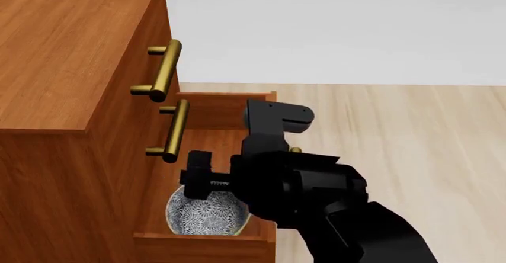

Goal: Put the bowl in the bottom drawer of the cabinet.

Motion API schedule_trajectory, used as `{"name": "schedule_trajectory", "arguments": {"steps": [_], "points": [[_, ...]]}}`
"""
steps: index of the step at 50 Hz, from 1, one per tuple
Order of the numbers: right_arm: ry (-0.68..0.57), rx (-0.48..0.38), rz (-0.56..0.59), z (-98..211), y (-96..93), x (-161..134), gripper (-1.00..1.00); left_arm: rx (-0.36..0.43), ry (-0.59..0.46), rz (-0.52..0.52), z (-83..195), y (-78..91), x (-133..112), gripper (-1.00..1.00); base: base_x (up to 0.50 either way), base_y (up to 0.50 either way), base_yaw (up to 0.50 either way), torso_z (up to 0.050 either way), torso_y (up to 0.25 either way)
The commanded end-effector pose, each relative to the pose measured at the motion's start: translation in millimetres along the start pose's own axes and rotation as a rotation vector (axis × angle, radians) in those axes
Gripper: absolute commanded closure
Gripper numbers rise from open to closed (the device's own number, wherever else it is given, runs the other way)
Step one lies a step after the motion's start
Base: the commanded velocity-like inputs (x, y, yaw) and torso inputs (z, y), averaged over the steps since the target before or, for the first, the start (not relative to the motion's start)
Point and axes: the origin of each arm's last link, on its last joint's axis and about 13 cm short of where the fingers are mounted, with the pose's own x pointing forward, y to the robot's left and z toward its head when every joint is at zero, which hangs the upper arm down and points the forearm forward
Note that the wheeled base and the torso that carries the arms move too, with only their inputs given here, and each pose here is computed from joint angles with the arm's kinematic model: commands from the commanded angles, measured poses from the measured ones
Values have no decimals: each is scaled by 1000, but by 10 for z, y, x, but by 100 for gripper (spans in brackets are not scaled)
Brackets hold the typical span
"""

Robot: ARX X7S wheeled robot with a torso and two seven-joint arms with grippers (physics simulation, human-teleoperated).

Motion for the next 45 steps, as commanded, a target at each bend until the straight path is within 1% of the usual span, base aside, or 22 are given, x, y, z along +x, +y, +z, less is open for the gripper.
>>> {"name": "schedule_trajectory", "arguments": {"steps": [1,27,28,34,42,45], "points": [[0,-19,-25,-6,-28,4,-100,0,1,1,-3,-1,0,-100,0,0,0,0,0],[0,-19,-25,-6,-28,4,-100,2,-2,5,11,4,-8,-100,0,0,0,0,0],[-41,-26,-13,73,-5,-18,-100,2,-3,5,13,4,-10,-100,0,0,0,0,0],[-72,-40,-13,144,15,-44,-100,3,-6,5,24,4,-7,-100,0,0,0,0,0],[-133,-87,-21,242,46,-73,-100,4,-7,4,29,0,-6,-100,0,0,0,0,0],[-143,-86,-24,260,50,-79,-100,6,-9,4,35,-2,-11,-100,0,0,0,0,0]]}}
